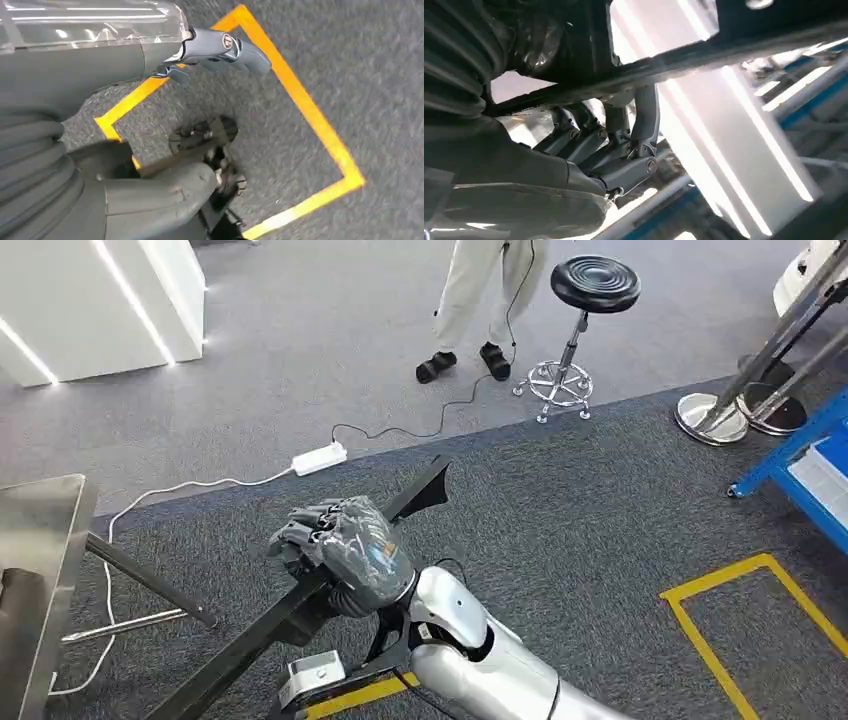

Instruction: Take the parts from the cabinet and place them on the table.

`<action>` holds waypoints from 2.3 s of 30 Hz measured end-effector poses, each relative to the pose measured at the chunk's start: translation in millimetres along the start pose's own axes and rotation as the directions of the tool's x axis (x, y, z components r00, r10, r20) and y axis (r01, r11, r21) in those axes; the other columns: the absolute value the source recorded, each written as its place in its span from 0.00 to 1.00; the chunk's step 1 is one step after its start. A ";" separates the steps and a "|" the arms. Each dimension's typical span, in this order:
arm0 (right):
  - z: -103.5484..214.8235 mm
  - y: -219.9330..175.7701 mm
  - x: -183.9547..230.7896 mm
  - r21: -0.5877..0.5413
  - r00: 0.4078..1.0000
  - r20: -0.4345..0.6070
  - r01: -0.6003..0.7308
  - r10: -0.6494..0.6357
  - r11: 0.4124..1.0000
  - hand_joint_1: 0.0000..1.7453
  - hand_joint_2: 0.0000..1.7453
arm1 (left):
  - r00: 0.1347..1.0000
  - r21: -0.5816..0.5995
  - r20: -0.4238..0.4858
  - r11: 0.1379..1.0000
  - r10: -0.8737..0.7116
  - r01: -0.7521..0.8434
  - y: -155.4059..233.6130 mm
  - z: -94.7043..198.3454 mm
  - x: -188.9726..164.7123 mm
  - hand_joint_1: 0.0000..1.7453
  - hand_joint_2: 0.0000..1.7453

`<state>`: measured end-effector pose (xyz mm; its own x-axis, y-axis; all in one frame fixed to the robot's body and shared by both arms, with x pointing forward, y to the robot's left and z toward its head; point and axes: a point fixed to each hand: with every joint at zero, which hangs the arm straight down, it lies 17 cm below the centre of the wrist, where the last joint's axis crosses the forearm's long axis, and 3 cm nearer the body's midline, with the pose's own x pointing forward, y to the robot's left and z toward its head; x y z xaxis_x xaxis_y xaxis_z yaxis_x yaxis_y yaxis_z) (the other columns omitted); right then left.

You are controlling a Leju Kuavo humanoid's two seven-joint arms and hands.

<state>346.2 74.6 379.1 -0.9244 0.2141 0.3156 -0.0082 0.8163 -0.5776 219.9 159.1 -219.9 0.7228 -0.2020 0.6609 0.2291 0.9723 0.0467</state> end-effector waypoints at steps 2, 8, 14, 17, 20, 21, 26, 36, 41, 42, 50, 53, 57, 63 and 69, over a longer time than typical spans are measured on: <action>0.9 1.1 -2.2 0.007 1.000 -0.005 -0.002 0.002 1.000 1.00 1.00 | 1.000 -0.001 0.006 1.000 0.000 0.000 -0.1 -1.2 3.6 0.00 1.00; -0.3 0.6 -2.9 0.009 1.000 -0.003 -0.006 0.006 1.000 1.00 1.00 | 1.000 -0.005 0.005 1.000 0.002 -0.002 -3.0 -0.6 3.3 0.00 1.00; -1.5 0.6 -1.2 0.005 1.000 -0.002 -0.011 0.011 1.000 1.00 1.00 | 1.000 -0.004 0.008 1.000 -0.005 0.005 -3.8 -0.6 3.7 0.00 1.00; -1.2 -0.2 0.2 0.000 1.000 0.001 -0.015 0.015 1.000 1.00 1.00 | 1.000 -0.003 0.017 1.000 -0.005 0.005 -3.2 -2.3 8.8 0.00 1.00; 3.9 2.7 -1.5 0.004 1.000 -0.011 -0.013 0.013 1.000 1.00 1.00 | 1.000 -0.004 0.014 1.000 -0.004 0.004 -3.5 -1.4 6.5 0.00 1.00; 3.9 2.6 -1.4 0.002 1.000 -0.011 -0.013 0.013 1.000 1.00 1.00 | 1.000 -0.004 0.015 1.000 -0.004 0.004 -3.4 -1.2 6.2 0.00 1.00; 3.5 0.6 -1.1 -0.006 1.000 -0.010 -0.017 0.017 1.000 1.00 1.00 | 1.000 -0.007 0.027 1.000 -0.002 0.002 -4.1 -2.6 11.8 0.00 1.00; 7.8 0.0 -6.8 -0.002 0.999 -0.021 -0.025 0.025 1.000 1.00 1.00 | 1.000 -0.002 0.005 1.000 0.001 -0.001 -4.8 -2.1 7.2 0.00 1.00; 7.8 -0.5 -7.2 -0.002 0.999 -0.022 -0.026 0.026 1.000 1.00 1.00 | 1.000 -0.004 0.007 1.000 0.003 -0.003 -6.6 -2.2 8.4 0.00 1.00; 7.6 -0.7 -7.2 -0.003 0.999 -0.021 -0.027 0.027 1.000 1.00 1.00 | 1.000 -0.005 0.004 1.000 0.003 -0.003 -7.1 -1.4 6.5 0.00 1.00; 5.1 -1.3 -6.4 -0.006 0.999 -0.020 -0.026 0.026 1.000 1.00 1.00 | 1.000 -0.005 0.001 1.000 0.023 -0.023 -7.4 -1.5 6.7 0.00 1.00; 4.7 -1.4 -6.0 -0.006 0.999 -0.018 -0.027 0.027 1.000 1.00 1.00 | 1.000 -0.007 0.001 1.000 0.026 -0.026 -7.7 -1.1 6.0 0.00 1.00; 3.8 -2.8 -6.7 -0.009 0.999 -0.019 -0.029 0.029 1.000 1.00 1.00 | 1.000 -0.005 0.005 1.000 0.030 -0.030 -7.2 -1.9 8.6 0.00 1.00; 2.7 -5.4 -7.9 -0.015 0.999 -0.021 -0.031 0.031 0.999 1.00 1.00 | 0.999 -0.007 0.008 0.999 0.034 -0.034 -6.9 -2.7 10.7 0.00 1.00; 6.5 -3.2 -9.6 -0.007 0.999 -0.023 -0.045 0.045 0.999 1.00 1.00 | 0.999 -0.022 -0.003 0.999 0.038 -0.038 -9.6 -0.8 5.9 0.00 1.00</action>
<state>352.6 66.4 373.1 -0.9149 0.2626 0.3067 0.0361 0.8098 -0.5856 222.4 148.5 -217.0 0.7325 -0.1656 0.6603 0.2158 0.9764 0.0054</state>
